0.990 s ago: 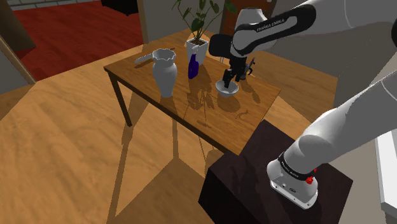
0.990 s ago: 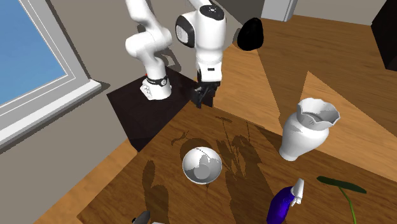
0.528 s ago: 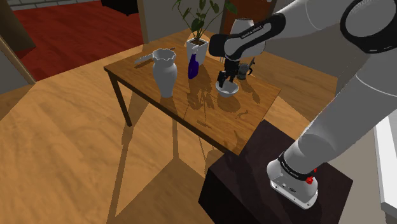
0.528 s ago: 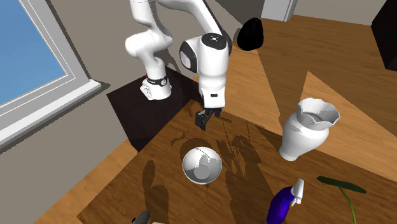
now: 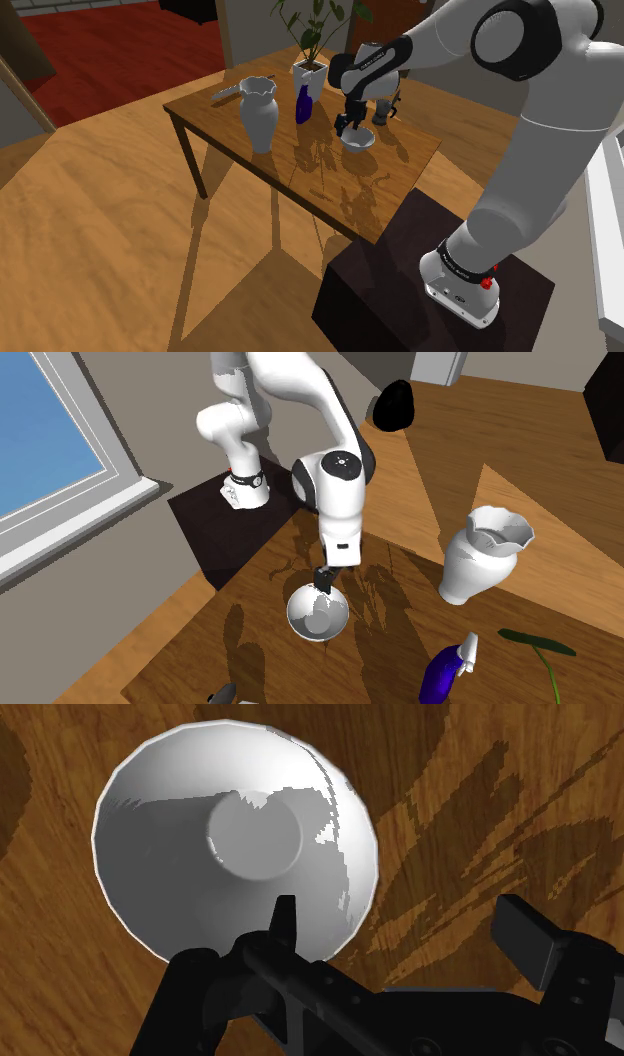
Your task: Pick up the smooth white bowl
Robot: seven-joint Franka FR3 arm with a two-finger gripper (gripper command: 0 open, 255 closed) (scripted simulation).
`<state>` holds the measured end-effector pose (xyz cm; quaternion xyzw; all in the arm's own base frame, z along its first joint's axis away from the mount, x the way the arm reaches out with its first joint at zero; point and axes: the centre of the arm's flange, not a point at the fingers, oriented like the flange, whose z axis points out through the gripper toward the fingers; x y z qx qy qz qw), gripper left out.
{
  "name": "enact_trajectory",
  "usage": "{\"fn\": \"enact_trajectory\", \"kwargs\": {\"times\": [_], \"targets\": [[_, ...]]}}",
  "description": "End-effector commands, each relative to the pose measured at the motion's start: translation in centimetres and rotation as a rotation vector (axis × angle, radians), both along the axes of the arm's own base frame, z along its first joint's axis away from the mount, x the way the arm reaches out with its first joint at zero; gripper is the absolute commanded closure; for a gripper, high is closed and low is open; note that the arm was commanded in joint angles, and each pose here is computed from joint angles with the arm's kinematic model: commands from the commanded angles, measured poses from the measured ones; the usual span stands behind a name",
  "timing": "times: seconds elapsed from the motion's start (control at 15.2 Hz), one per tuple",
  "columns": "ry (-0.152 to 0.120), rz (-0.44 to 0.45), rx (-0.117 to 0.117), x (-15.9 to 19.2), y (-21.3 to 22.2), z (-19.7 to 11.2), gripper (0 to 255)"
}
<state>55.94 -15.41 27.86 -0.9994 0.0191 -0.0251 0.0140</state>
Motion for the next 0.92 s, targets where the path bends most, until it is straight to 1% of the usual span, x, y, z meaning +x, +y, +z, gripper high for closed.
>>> {"fn": "enact_trajectory", "kwargs": {"times": [0.0, 0.26, 0.46, 0.53, 0.86], "targets": [[-0.003, -0.001, 0.000, 0.4, -0.2, -1.1, 0], [-0.003, -0.001, 0.000, 0.4, -0.2, -3.2, 0], [-0.003, -0.001, 0.000, 0.4, -0.2, -3.5, 0], [-0.003, -0.001, 0.000, 0.4, -0.2, -3.6, 255], [-0.003, -0.001, 0.000, 0.4, -0.2, -3.5, 255]]}}
